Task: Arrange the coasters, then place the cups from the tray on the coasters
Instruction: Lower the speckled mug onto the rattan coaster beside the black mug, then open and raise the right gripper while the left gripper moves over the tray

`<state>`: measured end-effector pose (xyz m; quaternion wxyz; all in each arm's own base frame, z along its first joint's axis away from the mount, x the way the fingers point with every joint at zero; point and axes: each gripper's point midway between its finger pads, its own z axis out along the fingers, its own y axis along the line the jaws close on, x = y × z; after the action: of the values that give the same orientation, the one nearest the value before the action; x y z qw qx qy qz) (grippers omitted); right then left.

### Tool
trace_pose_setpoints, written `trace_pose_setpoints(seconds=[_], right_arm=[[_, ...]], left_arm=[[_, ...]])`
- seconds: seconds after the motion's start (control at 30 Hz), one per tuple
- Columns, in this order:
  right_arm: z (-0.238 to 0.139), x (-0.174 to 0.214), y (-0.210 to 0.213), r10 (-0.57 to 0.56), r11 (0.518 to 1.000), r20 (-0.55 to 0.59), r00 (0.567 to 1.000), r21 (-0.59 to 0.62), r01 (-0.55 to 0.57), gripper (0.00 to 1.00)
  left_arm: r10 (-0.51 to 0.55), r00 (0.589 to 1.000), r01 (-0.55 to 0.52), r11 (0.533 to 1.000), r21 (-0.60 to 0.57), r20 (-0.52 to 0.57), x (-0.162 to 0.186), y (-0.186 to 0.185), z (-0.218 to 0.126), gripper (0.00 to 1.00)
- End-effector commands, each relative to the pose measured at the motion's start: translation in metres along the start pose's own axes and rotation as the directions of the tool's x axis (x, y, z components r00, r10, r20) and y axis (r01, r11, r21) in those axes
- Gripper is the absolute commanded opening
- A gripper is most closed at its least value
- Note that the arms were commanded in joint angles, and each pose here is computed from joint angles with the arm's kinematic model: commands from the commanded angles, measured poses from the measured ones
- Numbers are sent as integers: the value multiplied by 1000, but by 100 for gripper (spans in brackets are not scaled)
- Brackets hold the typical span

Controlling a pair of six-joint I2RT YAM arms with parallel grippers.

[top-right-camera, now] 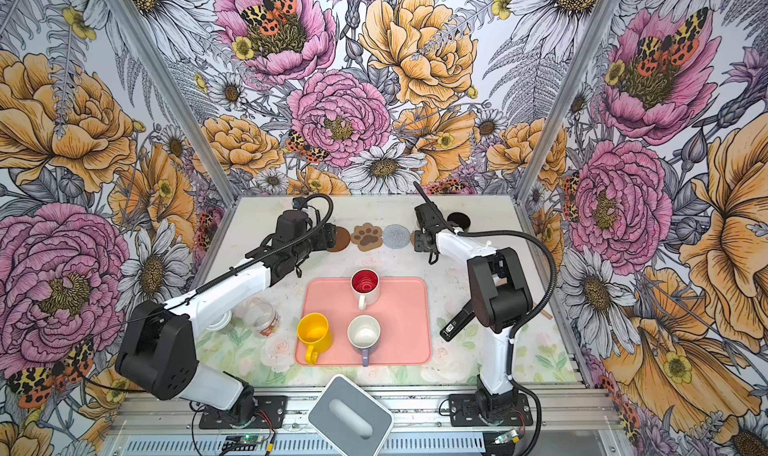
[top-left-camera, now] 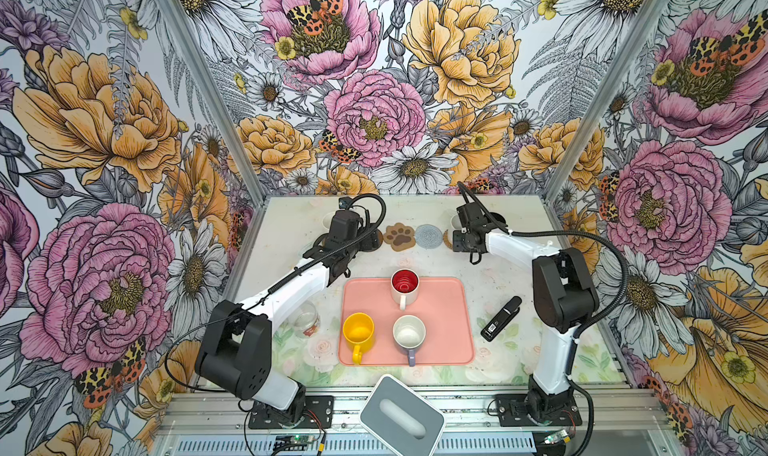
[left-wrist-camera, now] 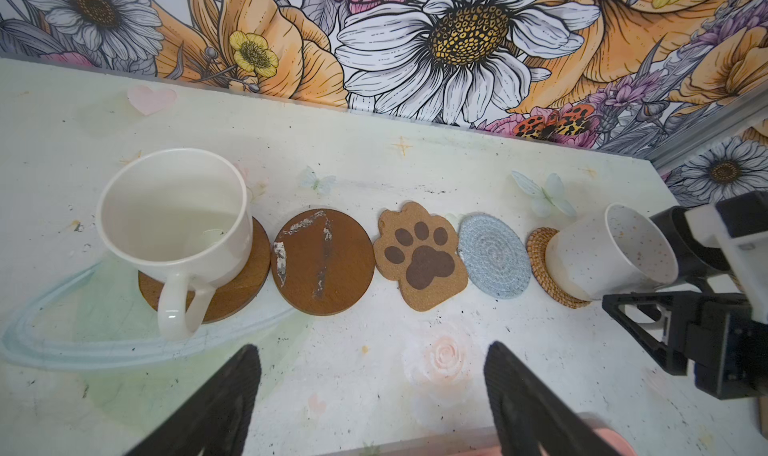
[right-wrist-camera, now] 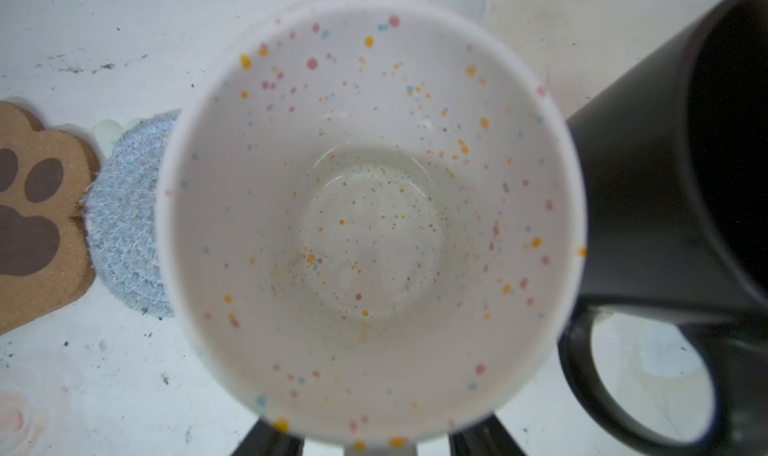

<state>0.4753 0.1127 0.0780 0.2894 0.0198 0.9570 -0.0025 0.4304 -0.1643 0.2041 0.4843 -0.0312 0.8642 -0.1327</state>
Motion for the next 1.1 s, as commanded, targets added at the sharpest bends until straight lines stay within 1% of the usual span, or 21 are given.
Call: trace_pose_setpoints(seconds=[0.0, 0.07, 0.2, 0.4, 0.5, 0.63, 0.73, 0.8, 0.83, 0.9, 1.07], right_arm=[[-27, -21, 3, 21, 999, 87, 996, -26, -19, 61], [-37, -24, 6, 21, 999, 106, 994, -33, -18, 64], [-59, -29, 11, 15, 999, 148, 989, -41, -9, 68], [-103, -40, 25, 8, 997, 235, 972, -77, 11, 69], [-127, -47, 36, 20, 992, 277, 961, -125, 16, 70], [-156, -58, 55, 78, 972, 308, 948, -234, -4, 70], [-171, -64, 67, 122, 957, 317, 941, -288, -27, 70], [-180, -65, 76, 149, 947, 325, 934, -318, -41, 70], [-181, -64, 79, 161, 943, 327, 931, -328, -48, 70], [-183, -61, 86, 175, 935, 334, 926, -351, -50, 70], [-170, -39, 91, 163, 934, 304, 939, -355, -48, 70]], left_arm=[[-24, 999, 23, 999, 24, 37, -18, -5, -12, 86], [-25, 999, 23, 999, 26, 43, -20, -6, -14, 86], [-23, 998, 21, 999, 29, 51, -21, -7, -19, 86], [-18, 998, 16, 999, 30, 68, -26, -7, -32, 86], [-17, 997, 14, 999, 31, 81, -29, -8, -40, 86], [-11, 996, 8, 999, 40, 87, -31, -11, -51, 86], [6, 997, -9, 999, 36, 77, -31, -13, -59, 86], [27, 998, -29, 999, 31, 56, -28, -15, -65, 86], [41, 998, -41, 999, 0, 55, -29, -11, -69, 86], [70, 997, -69, 998, -10, 29, -25, -11, -77, 86], [126, 991, -126, 992, 3, -44, -1, -12, -102, 86]])
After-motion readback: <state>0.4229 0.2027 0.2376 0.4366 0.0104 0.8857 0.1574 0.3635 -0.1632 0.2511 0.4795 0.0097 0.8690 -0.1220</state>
